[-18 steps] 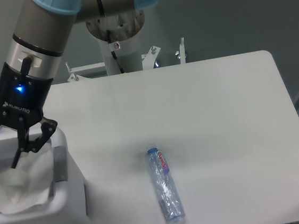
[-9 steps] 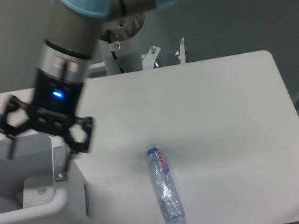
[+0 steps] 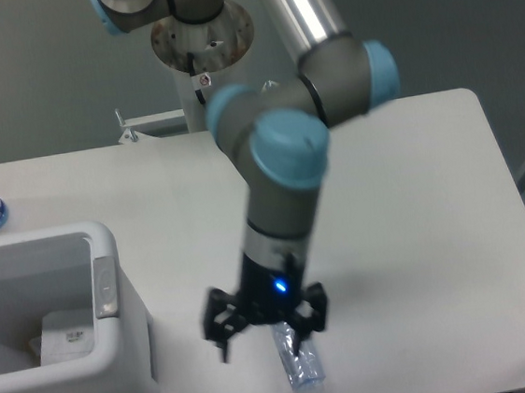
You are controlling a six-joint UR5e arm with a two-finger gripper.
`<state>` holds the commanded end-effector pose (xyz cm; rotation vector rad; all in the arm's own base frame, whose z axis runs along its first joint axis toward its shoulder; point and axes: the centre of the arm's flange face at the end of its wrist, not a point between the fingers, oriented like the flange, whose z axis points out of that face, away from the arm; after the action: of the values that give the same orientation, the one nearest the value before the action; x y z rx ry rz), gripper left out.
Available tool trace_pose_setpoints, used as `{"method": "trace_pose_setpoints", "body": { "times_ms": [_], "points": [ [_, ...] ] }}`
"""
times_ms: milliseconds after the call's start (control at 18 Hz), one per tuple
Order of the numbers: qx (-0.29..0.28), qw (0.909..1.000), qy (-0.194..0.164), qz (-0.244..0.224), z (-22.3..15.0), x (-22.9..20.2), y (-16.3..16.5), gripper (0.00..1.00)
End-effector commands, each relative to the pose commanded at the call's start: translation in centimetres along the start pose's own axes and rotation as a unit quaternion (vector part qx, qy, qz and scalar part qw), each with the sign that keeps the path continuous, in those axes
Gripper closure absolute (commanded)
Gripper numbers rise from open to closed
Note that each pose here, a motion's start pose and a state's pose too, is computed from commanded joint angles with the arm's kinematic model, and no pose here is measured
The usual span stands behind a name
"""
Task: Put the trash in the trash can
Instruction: 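Move the open gripper over the clear water bottle, then lower onto the bottle's cap end and close the gripper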
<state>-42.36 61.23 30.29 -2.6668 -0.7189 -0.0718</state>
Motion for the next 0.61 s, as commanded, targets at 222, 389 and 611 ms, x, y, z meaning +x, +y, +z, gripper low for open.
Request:
{"method": "trace_pose_setpoints", "body": {
  "times_ms": [222, 389, 611],
  "points": [
    [-0.041, 0.9989, -0.021, 0.01, 4.6, -1.4, 1.4, 0.0],
    [-0.058, 0.9981, -0.016, 0.011, 6.6, -1.2, 2.5, 0.0],
    [-0.07, 0.9974, -0.014, 0.014, 8.4, -1.3, 3.0, 0.0]
  ]
}}
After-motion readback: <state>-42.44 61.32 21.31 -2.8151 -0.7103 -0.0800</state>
